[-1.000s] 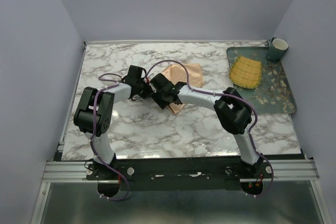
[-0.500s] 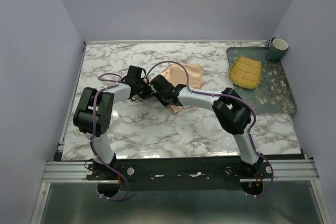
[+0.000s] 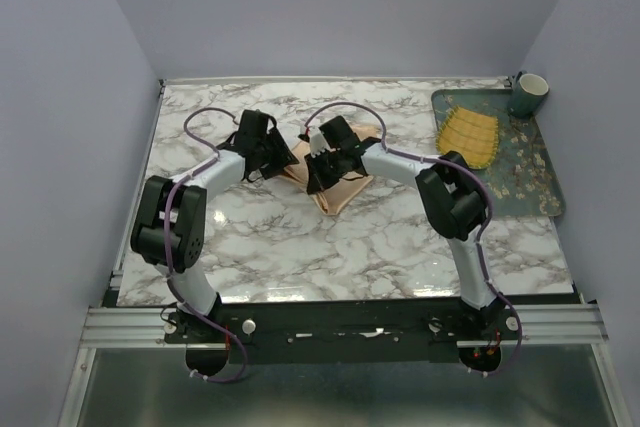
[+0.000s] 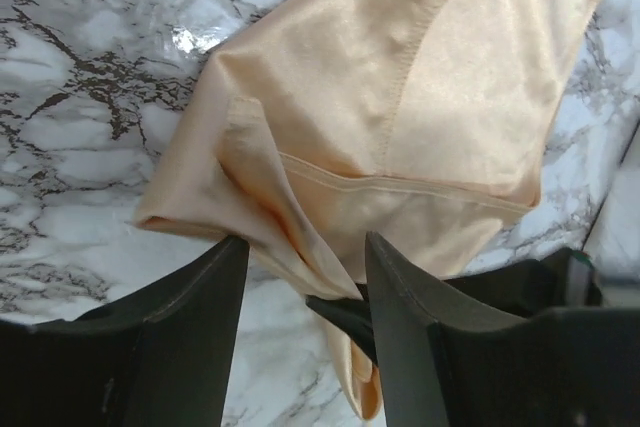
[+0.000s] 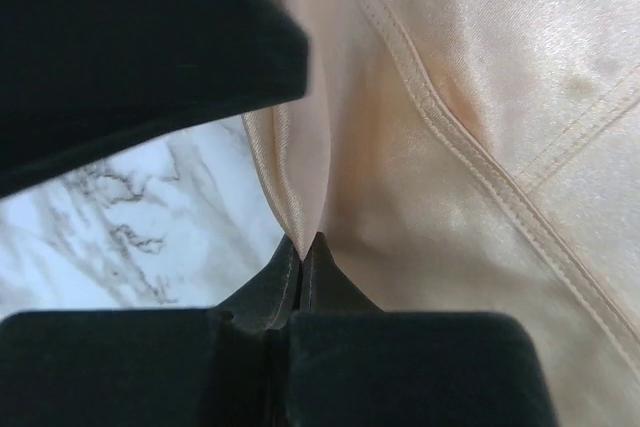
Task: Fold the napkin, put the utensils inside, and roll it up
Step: Roll the napkin with the utensil
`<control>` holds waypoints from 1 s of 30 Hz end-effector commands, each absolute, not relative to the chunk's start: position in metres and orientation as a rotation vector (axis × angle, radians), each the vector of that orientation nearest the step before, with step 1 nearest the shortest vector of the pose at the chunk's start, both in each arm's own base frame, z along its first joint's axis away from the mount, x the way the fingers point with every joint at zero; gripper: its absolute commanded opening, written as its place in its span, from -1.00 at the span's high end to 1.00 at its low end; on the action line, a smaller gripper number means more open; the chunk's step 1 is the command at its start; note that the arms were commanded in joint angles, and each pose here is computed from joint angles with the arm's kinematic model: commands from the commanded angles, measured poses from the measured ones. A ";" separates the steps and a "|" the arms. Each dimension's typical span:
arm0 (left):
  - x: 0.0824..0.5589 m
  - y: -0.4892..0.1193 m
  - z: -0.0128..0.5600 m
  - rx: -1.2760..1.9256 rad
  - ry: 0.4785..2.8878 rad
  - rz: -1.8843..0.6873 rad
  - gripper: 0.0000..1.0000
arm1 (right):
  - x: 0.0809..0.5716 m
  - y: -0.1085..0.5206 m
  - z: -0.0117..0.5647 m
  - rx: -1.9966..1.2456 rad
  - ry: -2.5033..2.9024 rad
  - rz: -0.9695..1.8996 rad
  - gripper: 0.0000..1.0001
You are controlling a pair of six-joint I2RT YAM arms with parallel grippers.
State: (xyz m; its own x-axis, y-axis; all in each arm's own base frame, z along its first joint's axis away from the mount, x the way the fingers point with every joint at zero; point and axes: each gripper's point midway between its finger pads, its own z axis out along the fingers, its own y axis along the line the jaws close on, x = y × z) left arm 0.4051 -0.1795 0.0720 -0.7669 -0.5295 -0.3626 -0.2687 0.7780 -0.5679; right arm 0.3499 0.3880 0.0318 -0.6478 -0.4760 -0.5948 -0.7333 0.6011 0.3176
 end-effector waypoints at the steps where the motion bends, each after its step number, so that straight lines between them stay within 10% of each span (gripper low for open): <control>1: 0.398 -0.172 0.101 -0.448 2.407 -0.618 -0.18 | 0.312 0.388 0.011 -0.965 2.529 1.127 0.99; 9: 0.373 -0.200 0.097 -0.348 2.445 -0.753 0.18 | 0.315 0.380 0.007 -0.858 2.598 1.382 0.99; 30: 0.341 -0.175 0.063 -0.787 2.519 -0.572 -0.35 | 0.325 0.373 -0.001 -0.819 2.617 1.366 0.99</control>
